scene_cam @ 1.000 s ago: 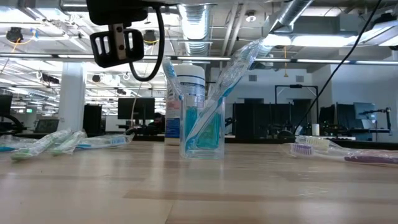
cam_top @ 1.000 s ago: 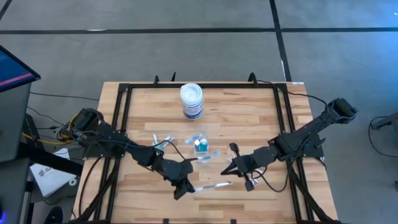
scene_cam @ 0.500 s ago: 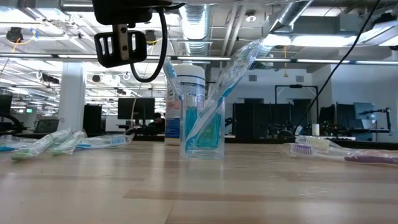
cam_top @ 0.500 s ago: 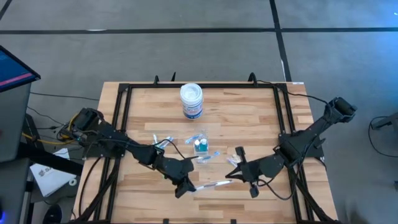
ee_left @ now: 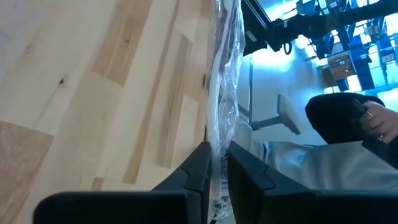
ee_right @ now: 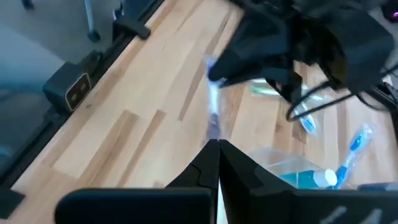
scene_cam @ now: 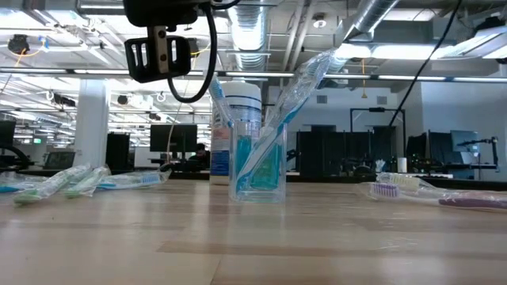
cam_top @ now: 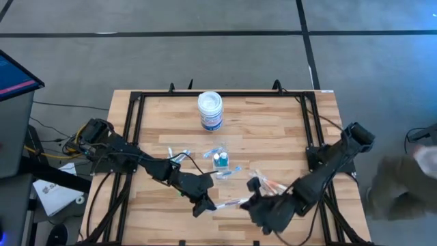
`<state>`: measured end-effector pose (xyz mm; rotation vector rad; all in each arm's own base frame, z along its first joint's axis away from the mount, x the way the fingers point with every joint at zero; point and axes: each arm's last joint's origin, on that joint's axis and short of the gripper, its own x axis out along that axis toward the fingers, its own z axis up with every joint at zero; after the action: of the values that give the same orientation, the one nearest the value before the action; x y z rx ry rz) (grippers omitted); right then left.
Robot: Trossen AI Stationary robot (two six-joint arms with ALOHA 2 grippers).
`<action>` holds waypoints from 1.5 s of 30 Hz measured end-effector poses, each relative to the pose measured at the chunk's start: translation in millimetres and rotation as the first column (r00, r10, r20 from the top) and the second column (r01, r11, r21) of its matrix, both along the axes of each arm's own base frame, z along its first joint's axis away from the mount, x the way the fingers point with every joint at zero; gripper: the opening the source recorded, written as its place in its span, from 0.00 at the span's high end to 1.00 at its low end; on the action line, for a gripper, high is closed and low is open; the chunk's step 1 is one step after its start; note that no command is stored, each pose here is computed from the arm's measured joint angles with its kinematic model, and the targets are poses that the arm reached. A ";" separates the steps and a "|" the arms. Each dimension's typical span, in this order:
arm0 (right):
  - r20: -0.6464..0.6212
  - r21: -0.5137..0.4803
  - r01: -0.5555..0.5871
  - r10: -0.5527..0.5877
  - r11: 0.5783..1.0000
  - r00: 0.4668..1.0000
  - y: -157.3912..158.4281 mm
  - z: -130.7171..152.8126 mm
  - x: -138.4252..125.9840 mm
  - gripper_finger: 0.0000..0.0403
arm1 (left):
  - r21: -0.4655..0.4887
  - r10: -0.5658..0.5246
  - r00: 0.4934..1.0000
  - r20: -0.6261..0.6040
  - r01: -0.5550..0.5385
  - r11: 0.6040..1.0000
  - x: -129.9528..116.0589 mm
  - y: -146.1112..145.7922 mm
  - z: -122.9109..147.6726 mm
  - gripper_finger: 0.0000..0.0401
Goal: Pick & Place toothbrushing station
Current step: Put the right purple toothbrush into the Transparent organizer
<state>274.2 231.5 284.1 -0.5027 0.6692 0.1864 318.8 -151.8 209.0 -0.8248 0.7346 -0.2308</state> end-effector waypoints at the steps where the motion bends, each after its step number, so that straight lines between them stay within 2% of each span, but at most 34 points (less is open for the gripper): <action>1: -0.018 -0.026 0.001 -0.001 1.000 1.000 4.8 -0.6 2.9 1.00 | -0.001 0.000 1.000 0.001 0.000 1.000 0.0 -0.2 0.0 0.92; 7: -0.058 -0.184 0.035 -0.046 0.982 0.997 25.6 -1.9 15.7 1.00 | -0.003 -0.001 1.000 0.007 0.001 1.000 0.4 -0.2 0.5 0.92; 14: -0.124 -0.254 0.022 -0.055 0.967 0.991 41.1 -13.0 30.9 1.00 | -0.004 -0.001 1.000 0.009 0.001 1.000 0.5 -0.2 0.7 0.91; 28: -0.140 -0.244 0.081 -0.118 0.966 0.983 49.3 -19.6 36.4 0.99 | -0.004 -0.002 1.000 0.009 0.002 1.000 0.4 -0.4 0.7 0.91; 39: -0.145 -0.250 0.091 -0.130 0.964 0.981 47.6 -20.1 36.3 0.82 | -0.004 -0.002 1.000 0.009 0.002 1.000 0.4 -0.4 0.7 0.91; 45: -0.148 -0.253 0.096 -0.136 0.963 0.980 45.5 -20.2 37.6 0.76 | -0.004 -0.002 1.000 0.009 0.002 1.000 0.4 -0.4 0.7 0.91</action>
<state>311.8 277.1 263.9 -0.6882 0.8867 0.0331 319.2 -152.2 209.7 -0.8265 0.7271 -0.2377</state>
